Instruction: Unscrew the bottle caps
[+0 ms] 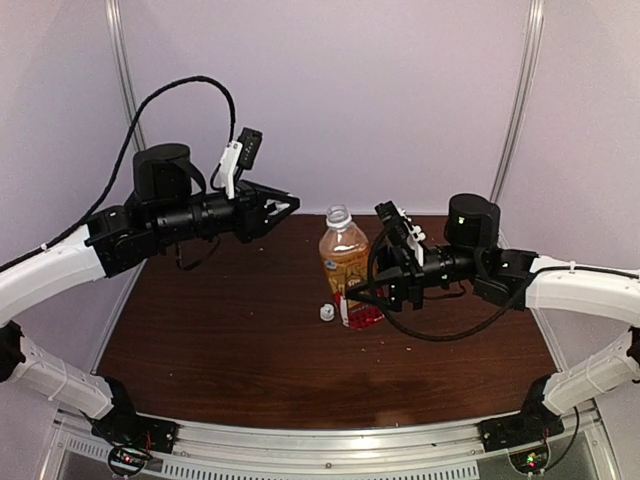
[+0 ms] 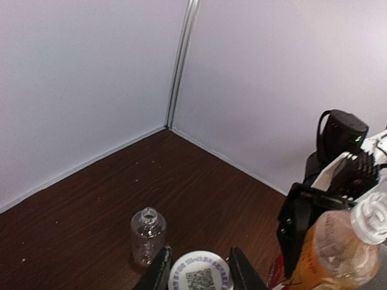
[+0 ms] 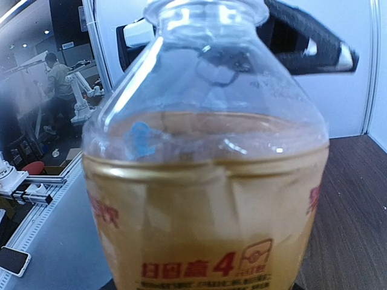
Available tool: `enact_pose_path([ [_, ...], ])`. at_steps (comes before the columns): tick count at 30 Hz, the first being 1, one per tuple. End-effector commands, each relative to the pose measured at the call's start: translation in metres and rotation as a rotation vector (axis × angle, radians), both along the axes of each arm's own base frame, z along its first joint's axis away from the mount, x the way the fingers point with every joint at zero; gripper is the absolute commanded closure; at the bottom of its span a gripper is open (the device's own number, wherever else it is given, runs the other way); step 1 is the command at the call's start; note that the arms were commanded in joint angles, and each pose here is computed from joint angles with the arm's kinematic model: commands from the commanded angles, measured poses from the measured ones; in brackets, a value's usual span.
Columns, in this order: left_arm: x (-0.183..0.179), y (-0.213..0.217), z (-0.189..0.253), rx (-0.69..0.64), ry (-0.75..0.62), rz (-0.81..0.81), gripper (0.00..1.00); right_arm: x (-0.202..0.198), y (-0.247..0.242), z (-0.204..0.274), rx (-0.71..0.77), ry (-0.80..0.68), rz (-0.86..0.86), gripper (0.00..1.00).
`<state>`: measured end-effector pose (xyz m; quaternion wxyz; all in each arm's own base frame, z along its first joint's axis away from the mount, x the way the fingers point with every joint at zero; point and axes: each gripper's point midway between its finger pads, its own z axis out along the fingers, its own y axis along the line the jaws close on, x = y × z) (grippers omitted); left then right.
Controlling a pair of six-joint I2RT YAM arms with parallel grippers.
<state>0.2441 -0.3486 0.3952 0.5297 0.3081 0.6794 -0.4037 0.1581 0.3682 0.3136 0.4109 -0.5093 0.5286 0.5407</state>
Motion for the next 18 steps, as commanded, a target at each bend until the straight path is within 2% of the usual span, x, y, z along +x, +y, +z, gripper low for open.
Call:
enact_pose_path([
  [1,0.032,0.032,-0.064,0.135,0.039,0.248,0.69,0.009,-0.006,0.016,0.024,-0.053,-0.074,0.7],
  [9,0.045,0.061,-0.154,0.27,0.085,0.4,0.68,0.017,-0.007,0.013,0.02,-0.038,-0.124,0.7],
  [18,0.053,0.086,-0.258,0.359,0.204,0.475,0.69,0.021,-0.007,0.01,0.023,-0.021,-0.147,0.7],
])
